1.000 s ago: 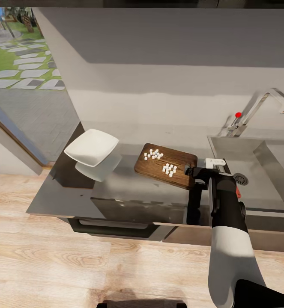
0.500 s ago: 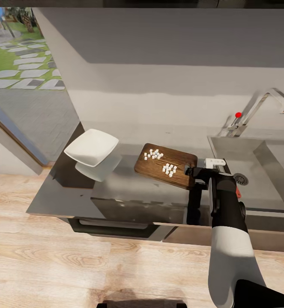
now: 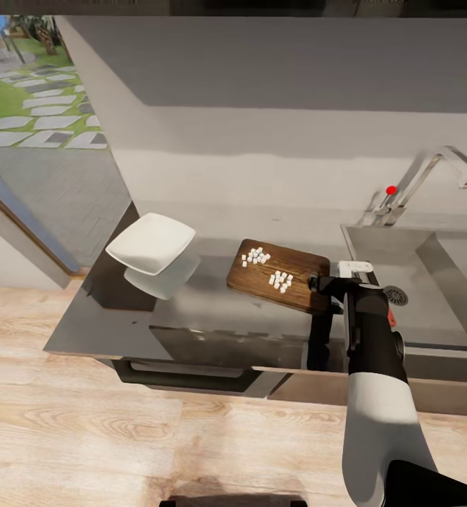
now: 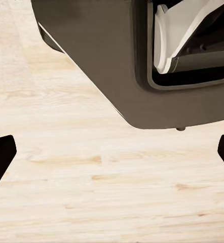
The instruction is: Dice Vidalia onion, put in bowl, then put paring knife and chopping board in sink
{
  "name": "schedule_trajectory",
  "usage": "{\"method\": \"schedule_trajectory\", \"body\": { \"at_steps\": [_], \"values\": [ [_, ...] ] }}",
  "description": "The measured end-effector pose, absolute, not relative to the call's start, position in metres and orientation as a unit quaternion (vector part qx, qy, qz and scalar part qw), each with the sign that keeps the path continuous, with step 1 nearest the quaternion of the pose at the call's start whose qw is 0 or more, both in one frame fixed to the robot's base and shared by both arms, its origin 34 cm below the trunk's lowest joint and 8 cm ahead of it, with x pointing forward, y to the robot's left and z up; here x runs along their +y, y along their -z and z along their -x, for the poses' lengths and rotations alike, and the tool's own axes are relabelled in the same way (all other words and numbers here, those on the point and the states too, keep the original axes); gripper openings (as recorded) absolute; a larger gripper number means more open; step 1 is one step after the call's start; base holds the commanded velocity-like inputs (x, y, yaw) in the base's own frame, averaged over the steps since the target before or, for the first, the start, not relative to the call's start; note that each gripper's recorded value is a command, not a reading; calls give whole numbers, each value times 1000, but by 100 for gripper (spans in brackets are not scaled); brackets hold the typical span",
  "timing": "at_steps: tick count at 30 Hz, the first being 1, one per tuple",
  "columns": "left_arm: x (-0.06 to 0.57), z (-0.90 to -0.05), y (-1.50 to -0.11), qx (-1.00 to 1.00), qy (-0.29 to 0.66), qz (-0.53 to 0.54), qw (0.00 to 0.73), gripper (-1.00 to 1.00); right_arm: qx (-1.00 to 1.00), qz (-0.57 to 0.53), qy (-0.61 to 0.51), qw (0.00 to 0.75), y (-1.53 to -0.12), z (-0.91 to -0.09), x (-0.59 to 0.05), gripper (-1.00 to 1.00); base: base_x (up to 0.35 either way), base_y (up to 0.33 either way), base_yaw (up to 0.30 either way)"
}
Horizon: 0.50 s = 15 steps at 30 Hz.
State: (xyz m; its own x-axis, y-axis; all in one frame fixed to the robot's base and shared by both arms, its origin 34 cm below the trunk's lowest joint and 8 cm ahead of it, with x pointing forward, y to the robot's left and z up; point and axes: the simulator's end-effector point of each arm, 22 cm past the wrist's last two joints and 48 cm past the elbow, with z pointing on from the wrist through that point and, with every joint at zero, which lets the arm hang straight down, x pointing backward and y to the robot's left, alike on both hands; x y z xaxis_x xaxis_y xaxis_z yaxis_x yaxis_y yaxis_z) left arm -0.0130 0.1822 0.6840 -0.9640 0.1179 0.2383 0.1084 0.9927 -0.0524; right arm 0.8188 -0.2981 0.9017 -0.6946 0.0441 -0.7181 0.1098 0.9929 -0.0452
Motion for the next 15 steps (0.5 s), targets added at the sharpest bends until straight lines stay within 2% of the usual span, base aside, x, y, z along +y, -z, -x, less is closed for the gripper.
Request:
{"method": "schedule_trajectory", "body": {
  "at_steps": [15],
  "values": [
    [182, 6, -681, -992, -19, 58, 111, 100, 921, -34, 48, 386, -908, -817, -298, -100, 0, 0, 0]
  ]
}}
